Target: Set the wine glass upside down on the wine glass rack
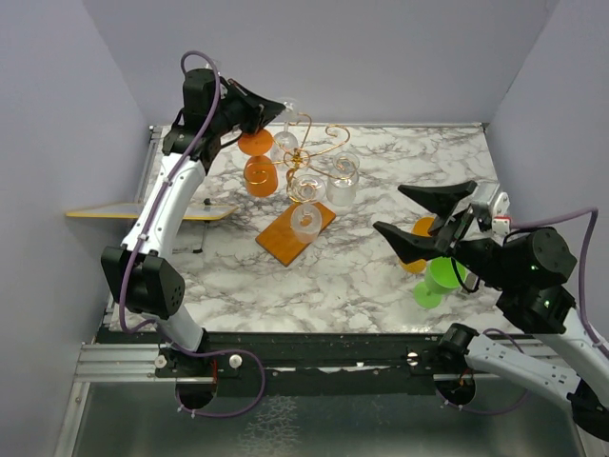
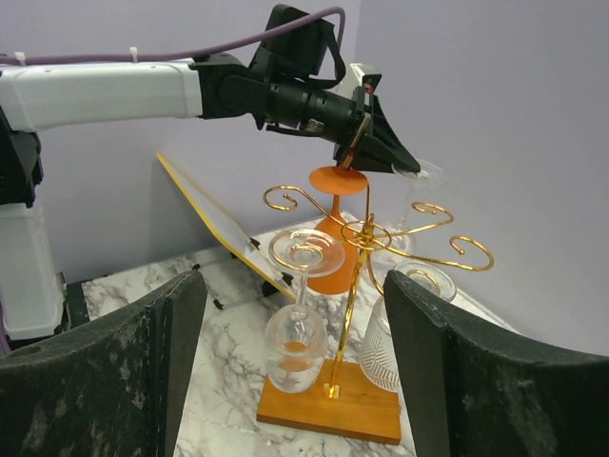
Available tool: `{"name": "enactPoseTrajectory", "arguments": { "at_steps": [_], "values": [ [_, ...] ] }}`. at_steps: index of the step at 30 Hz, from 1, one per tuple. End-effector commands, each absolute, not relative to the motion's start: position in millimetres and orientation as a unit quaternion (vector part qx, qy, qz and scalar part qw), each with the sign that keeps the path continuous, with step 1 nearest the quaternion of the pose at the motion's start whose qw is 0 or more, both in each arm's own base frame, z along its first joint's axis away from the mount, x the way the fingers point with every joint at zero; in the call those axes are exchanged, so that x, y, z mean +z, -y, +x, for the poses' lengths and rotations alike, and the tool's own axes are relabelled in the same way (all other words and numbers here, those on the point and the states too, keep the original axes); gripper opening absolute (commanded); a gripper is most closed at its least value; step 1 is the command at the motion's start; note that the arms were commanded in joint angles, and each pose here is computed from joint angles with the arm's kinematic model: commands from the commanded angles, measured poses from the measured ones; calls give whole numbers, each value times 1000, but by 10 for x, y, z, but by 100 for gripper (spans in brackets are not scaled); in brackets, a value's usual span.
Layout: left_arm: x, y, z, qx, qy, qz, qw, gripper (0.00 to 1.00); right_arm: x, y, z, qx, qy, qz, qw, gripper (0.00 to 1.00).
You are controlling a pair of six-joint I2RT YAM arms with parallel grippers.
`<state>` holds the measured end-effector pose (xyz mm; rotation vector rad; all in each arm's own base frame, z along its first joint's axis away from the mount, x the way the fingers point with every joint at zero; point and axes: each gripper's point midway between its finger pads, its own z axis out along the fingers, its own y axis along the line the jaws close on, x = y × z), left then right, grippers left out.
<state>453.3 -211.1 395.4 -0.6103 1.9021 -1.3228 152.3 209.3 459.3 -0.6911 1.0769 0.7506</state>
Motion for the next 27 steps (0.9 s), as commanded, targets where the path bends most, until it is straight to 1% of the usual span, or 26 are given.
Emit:
{"name": "enactPoseTrajectory", "arguments": {
  "at_steps": [1, 14, 20, 27],
  "values": [
    [4083, 2209, 4390, -532, -732, -215, 367, 0, 4565, -2134, 1638, 346, -510, -287, 733, 79],
    [4103, 2476, 4284, -553, -731, -191, 351, 0, 4507, -2154, 1739, 338, -524, -272, 733, 79],
    [4105, 2562, 4349, -556, -730, -187, 350, 0, 4496, -2134, 1748, 335, -526, -268, 734, 79],
    [4210, 2596, 4447, -554, -724, -186, 367, 0, 4487, -2118, 1762, 331, -528, -264, 736, 79]
  ]
}}
